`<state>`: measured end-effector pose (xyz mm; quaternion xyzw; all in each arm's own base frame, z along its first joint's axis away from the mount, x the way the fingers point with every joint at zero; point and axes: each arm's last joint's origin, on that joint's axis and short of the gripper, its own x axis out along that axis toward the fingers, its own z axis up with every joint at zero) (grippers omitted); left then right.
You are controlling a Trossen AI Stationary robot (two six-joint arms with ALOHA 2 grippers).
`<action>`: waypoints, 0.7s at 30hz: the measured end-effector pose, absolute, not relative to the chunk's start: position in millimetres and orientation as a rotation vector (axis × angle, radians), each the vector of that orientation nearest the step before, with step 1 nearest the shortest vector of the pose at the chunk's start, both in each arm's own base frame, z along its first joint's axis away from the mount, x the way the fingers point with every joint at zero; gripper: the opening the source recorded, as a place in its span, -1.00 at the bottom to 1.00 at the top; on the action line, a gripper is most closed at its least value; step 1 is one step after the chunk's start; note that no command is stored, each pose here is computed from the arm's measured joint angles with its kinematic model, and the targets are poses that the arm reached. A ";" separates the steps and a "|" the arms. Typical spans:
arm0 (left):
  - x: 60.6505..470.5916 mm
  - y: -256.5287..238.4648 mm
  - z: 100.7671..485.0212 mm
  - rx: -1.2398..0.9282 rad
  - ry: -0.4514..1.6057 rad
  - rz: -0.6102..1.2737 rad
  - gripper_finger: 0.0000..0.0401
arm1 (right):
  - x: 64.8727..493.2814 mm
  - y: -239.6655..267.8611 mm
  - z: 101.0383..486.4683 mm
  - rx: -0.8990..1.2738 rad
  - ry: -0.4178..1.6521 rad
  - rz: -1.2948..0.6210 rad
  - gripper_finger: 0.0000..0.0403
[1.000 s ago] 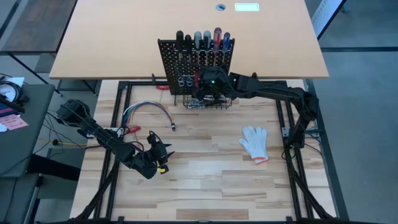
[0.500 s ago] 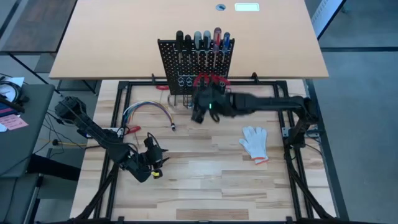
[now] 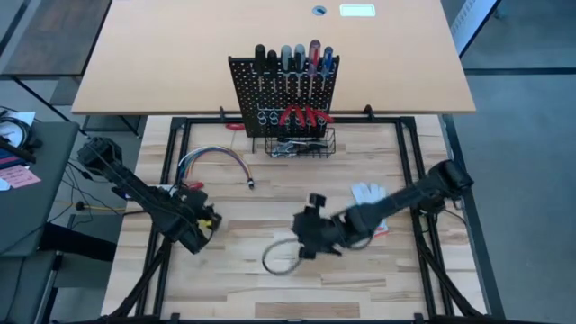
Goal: Hang tools onto peg board
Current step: Move the left red hex key to the center of the table
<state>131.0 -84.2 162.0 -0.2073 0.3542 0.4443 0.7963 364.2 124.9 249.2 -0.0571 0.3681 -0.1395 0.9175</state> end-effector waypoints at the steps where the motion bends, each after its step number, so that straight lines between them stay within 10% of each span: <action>1: 129.0 -81.5 160.4 -0.456 0.758 0.986 -0.20 | 360.1 132.4 245.6 -0.114 0.752 -0.295 -0.06; 21: 140.1 -52.4 138.6 -0.673 0.960 1.167 -0.20 | 342.5 167.0 243.0 -0.163 0.631 -0.394 -0.06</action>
